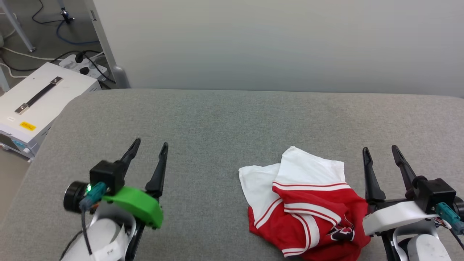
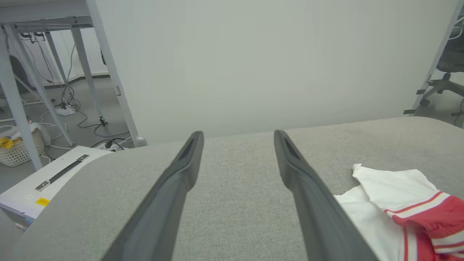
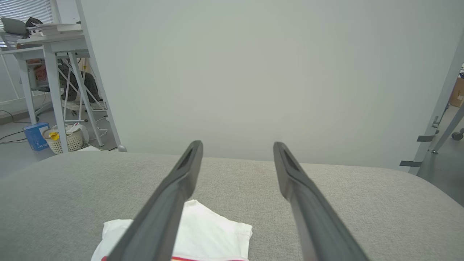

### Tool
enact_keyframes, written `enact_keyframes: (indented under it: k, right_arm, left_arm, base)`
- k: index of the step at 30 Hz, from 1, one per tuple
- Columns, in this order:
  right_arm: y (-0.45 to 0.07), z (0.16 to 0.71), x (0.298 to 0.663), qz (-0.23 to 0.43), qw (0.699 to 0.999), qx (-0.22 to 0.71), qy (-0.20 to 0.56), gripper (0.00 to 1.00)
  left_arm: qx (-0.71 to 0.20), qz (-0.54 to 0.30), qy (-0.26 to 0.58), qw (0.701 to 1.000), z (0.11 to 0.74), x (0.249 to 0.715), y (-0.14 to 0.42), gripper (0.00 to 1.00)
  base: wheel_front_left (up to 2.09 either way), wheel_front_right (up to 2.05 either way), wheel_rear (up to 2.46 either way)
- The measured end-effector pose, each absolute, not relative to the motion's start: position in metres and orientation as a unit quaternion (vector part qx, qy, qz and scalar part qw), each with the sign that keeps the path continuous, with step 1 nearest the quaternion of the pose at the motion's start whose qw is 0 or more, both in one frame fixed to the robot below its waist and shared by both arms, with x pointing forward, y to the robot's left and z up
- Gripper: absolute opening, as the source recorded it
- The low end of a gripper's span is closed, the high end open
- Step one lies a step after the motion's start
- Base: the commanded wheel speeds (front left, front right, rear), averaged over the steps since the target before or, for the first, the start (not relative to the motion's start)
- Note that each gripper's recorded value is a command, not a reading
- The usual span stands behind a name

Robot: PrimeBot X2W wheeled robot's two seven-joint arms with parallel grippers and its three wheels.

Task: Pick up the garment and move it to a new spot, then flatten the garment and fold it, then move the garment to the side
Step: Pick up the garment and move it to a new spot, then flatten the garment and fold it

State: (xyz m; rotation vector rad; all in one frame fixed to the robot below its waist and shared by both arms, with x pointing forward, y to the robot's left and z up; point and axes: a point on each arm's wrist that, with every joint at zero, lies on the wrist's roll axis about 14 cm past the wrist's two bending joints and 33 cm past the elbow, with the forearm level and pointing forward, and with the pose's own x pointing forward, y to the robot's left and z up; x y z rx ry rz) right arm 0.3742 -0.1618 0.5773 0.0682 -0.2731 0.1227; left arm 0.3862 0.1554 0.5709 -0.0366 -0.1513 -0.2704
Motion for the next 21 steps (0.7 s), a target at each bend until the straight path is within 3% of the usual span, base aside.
enact_keyframes:
  k: [7,15,21]
  right_arm:
    - [-0.152,0.569,0.369,0.075,0.989,0.034,-0.124,1.0]
    - [-0.149,0.557,0.376,0.079,0.991,0.03,-0.106,1.0]
    - [-0.136,0.531,0.396,0.099,0.994,-0.004,-0.046,1.0]
  left_arm:
    - [-0.07,-0.052,-0.063,0.994,0.547,0.352,0.195,1.0]
    - [-0.067,-0.064,-0.053,0.994,0.531,0.345,0.185,1.0]
    - [-0.064,-0.069,-0.045,0.995,0.523,0.351,0.181,1.0]
  base:
    - [0.0,0.0,0.0]
    - [0.0,0.0,0.0]
    - [0.0,0.0,0.0]
